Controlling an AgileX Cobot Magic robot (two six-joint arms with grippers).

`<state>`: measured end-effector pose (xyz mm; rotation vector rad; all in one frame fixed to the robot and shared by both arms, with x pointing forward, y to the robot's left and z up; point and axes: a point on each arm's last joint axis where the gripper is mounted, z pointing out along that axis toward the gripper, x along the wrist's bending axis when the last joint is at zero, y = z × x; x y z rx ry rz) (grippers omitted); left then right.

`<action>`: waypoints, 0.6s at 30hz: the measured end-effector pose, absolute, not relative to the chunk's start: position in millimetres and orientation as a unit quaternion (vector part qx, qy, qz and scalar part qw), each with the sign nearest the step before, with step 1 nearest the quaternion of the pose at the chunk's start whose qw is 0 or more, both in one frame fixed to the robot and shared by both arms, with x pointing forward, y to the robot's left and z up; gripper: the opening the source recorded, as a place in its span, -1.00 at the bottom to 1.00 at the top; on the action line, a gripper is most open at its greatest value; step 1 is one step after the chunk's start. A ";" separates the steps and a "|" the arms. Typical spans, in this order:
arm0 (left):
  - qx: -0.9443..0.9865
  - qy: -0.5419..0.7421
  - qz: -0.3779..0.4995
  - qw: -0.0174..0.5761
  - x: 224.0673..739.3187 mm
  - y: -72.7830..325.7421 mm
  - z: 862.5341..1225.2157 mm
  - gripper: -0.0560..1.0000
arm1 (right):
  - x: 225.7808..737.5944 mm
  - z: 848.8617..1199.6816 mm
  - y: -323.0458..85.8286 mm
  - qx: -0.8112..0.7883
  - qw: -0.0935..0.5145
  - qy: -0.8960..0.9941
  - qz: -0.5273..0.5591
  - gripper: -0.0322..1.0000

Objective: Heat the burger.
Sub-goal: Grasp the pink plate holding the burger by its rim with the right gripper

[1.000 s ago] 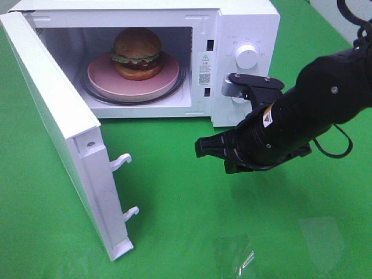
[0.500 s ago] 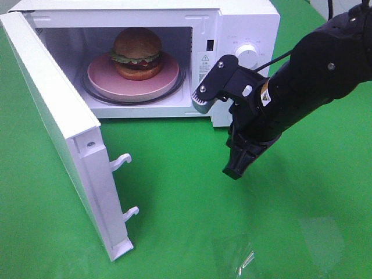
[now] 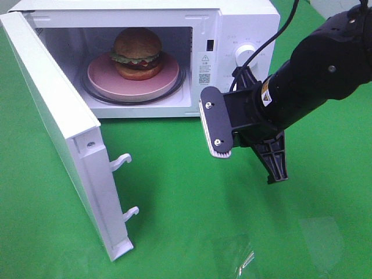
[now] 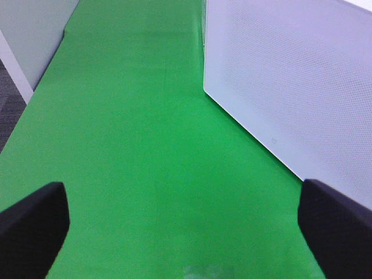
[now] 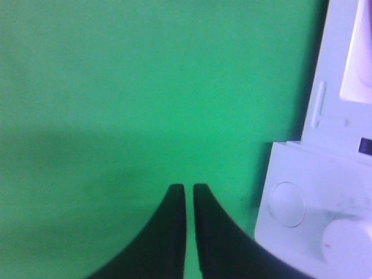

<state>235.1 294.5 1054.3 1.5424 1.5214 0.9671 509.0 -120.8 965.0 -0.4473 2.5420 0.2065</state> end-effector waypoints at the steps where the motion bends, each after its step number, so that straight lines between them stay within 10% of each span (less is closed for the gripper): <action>1: 0.603 0.594 0.378 0.375 235.1 294.5 1054.3 0.99 | 509.9 965.7 -119.9 -0.207 0.282 0.934 0.069 -0.72; 18: 0.603 0.594 0.378 0.375 235.1 294.5 1054.3 0.99 | 521.3 982.0 -106.3 -0.332 0.377 0.862 0.061 -0.65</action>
